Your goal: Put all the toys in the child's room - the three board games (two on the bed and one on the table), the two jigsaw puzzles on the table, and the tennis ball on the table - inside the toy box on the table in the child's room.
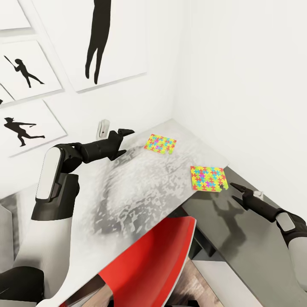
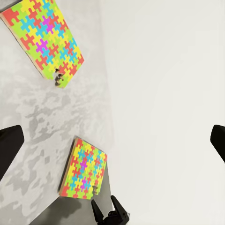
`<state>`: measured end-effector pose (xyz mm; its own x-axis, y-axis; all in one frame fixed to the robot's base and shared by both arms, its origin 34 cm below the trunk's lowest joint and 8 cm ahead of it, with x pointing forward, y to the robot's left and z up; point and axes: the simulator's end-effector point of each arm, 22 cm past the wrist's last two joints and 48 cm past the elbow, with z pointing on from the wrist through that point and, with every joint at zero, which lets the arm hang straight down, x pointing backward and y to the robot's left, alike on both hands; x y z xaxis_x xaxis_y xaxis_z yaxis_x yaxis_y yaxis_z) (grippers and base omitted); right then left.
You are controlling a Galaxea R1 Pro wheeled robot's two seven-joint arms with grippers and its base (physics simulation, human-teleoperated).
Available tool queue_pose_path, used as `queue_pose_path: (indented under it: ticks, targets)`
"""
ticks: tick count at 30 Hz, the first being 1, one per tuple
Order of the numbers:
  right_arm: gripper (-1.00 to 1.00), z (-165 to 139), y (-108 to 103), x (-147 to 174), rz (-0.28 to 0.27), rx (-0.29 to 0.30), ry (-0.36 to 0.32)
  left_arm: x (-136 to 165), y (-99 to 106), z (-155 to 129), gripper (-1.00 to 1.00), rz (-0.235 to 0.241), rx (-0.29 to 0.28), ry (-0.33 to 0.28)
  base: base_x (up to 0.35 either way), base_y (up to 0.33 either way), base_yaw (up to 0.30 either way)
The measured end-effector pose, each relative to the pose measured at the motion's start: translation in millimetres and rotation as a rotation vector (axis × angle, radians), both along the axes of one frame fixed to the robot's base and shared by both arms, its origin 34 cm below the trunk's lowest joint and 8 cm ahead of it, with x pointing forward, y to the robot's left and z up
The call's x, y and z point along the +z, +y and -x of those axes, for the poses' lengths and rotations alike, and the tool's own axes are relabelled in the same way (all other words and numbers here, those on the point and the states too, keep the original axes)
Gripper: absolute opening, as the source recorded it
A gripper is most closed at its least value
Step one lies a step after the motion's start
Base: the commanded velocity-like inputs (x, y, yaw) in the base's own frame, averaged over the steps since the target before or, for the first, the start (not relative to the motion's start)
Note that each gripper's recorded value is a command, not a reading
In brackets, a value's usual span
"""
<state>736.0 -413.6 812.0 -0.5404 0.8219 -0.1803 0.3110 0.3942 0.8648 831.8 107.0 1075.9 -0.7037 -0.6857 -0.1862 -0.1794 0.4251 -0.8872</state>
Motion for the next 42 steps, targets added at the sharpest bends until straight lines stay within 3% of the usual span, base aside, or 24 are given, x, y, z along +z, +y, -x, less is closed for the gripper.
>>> queue_pose_path:
  ticks: [13,28,42]
  targets:
    - [1.0,0.4,-2.5,0.3,0.004,-0.002,0.001,0.0,0.0,0.0,1.0,0.0,0.0,0.0,0.0,0.0,0.01]
    - [1.0,0.6,-4.0,0.5,0.006,-0.002,0.001,-0.1,-0.5,0.2,1.0,0.0,-0.001,0.0,0.0,0.0,0.183]
    - [1.0,1.2,-4.1,0.4,0.006,-0.002,0.001,-0.4,-0.7,0.4,1.0,0.0,-0.002,0.001,0.0,0.0,0.043]
